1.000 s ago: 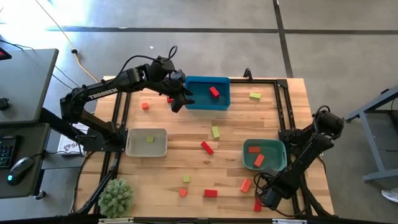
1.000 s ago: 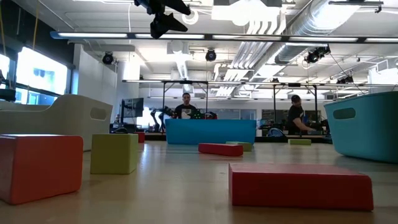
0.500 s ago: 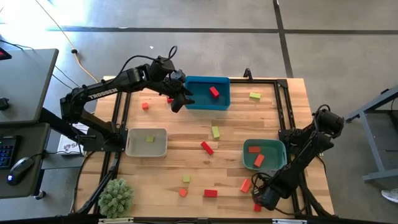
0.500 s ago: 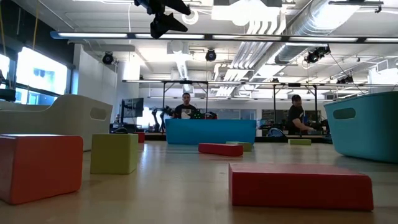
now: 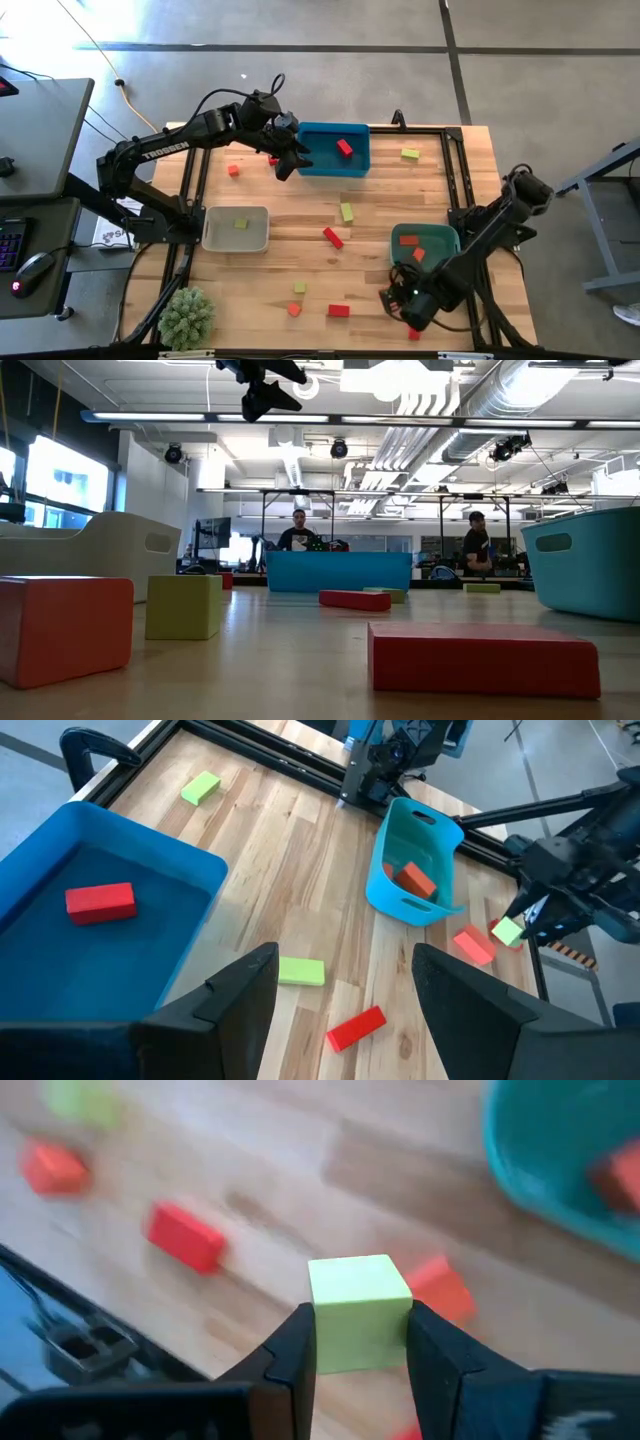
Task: Sort & place blocks by color
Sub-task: Put the bottom right green block into the white bin
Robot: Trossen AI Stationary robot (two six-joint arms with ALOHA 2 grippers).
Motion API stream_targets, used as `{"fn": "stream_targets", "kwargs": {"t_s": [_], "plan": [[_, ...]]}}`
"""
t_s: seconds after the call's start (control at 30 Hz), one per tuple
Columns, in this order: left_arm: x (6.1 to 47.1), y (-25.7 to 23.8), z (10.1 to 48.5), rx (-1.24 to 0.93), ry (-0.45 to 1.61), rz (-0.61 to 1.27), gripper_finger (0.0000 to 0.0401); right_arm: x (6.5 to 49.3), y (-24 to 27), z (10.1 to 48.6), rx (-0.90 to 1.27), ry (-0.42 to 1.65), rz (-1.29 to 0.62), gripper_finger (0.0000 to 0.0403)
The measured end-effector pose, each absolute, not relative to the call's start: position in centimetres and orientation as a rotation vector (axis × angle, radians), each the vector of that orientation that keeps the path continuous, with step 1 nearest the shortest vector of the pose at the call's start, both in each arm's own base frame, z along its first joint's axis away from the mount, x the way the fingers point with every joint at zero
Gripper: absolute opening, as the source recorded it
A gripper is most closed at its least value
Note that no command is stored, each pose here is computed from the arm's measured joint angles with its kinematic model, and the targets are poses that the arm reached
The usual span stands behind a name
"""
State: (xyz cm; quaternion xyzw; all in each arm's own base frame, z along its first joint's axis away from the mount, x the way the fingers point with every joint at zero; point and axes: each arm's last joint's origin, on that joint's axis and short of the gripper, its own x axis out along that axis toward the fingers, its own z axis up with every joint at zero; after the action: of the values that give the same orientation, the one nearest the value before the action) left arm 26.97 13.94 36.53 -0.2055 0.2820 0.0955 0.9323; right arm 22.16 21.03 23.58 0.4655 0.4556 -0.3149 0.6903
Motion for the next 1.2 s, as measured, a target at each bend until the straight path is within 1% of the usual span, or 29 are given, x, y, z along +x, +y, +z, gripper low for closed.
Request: {"fn": "stream_targets", "kwargs": {"t_s": [0.2,0.37,0.5,0.7,0.97,1.2], "plan": [[27.0,13.9,36.5,-0.421,0.577,0.195,0.022,24.7,18.8,25.0,0.95,0.899,-0.692,0.0094],[27.0,13.9,36.5,-0.421,0.577,0.195,0.022,26.9,16.0,25.7,0.835,0.871,-0.682,0.0094],[27.0,13.9,36.5,-0.421,0.577,0.195,0.022,28.7,13.0,26.2,0.699,0.885,-0.663,0.0094],[27.0,13.9,36.5,-0.439,0.576,0.199,0.022,31.0,7.8,27.5,0.441,0.911,-0.615,0.0094],[26.3,15.1,36.7,-0.584,0.543,0.171,0.022,32.7,1.8,31.3,0.2,0.908,-0.46,0.0094],[25.4,16.7,37.3,-0.763,0.467,0.055,0.022,33.3,-1.6,34.8,0.01,0.871,-0.286,0.0094]]}}
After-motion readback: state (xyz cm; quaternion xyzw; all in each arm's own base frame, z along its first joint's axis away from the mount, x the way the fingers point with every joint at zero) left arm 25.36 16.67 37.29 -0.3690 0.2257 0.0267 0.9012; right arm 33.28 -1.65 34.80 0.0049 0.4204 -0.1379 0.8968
